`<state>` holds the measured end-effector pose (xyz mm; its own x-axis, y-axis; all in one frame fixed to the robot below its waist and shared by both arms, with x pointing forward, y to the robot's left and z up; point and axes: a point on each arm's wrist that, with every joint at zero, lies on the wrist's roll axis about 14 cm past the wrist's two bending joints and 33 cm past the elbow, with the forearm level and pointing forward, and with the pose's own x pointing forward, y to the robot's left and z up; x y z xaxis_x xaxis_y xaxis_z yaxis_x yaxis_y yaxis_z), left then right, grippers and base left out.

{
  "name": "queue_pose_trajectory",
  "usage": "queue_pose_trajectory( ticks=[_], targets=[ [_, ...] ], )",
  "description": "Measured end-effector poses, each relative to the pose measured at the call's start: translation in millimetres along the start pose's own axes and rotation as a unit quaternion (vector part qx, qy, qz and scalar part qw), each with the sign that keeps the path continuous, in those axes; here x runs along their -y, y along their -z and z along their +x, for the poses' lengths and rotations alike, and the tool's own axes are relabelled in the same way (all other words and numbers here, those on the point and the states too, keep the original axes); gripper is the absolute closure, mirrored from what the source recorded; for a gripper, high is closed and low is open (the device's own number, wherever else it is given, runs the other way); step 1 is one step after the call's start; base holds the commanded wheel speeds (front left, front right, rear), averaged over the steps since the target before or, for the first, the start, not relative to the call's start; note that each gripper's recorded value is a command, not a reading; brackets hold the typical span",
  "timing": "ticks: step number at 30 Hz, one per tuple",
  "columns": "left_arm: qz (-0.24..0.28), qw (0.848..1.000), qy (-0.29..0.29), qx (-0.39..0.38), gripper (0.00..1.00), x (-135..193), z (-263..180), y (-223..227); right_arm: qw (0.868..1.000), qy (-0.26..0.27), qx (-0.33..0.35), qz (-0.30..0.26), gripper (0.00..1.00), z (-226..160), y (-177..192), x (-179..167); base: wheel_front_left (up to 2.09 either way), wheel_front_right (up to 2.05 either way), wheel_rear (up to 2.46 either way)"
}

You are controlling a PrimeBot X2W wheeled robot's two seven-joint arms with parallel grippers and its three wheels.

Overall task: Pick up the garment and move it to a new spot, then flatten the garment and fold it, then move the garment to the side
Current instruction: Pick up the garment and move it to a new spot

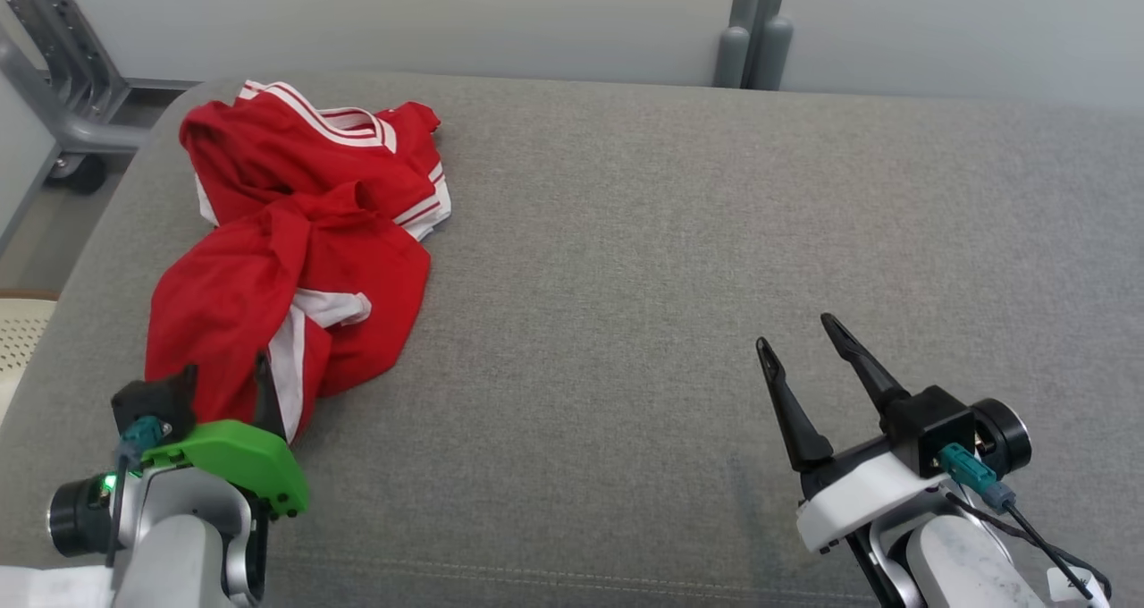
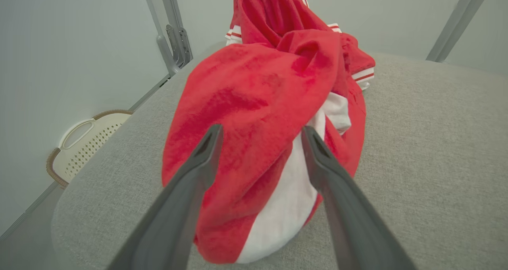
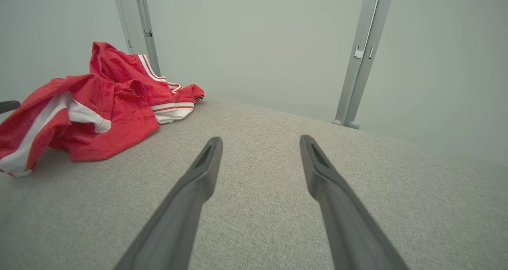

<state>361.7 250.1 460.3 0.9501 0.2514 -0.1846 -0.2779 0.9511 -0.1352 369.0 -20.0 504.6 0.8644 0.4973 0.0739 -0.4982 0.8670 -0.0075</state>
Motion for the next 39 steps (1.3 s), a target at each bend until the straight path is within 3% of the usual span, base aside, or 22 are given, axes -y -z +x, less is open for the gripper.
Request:
queue_pose_trajectory(
  ticks=[19,20,21,22,24,39],
  targets=[
    [0.065,0.991,0.007,-0.117,0.00,15.7,55.2,45.0,0.998,0.053,-0.022,0.003,0.00,-6.9,16.6,40.9,0.00,0.00,0.00],
    [0.065,0.991,0.005,-0.120,0.19,14.8,55.3,46.6,0.998,0.054,-0.022,0.003,0.00,-6.7,16.4,41.2,0.00,0.00,0.00],
    [0.065,0.990,0.004,-0.123,0.51,14.1,55.4,48.2,0.998,0.054,-0.022,0.003,0.00,-6.8,16.4,41.5,0.00,0.00,0.00],
    [0.065,0.990,0.002,-0.124,0.60,13.3,55.4,49.2,0.998,0.055,-0.022,0.003,0.00,-6.9,16.3,41.7,0.00,0.00,0.00],
    [0.064,0.991,-0.003,-0.121,1.00,11.2,56.0,48.5,0.998,0.055,-0.022,0.003,0.00,-7.2,16.3,41.8,0.00,0.00,0.00],
    [0.049,0.999,0.007,-0.006,1.00,16.8,53.7,-0.1,0.997,0.073,-0.006,0.002,0.00,-10.4,4.0,45.8,0.00,0.00,0.00]
  ],
)
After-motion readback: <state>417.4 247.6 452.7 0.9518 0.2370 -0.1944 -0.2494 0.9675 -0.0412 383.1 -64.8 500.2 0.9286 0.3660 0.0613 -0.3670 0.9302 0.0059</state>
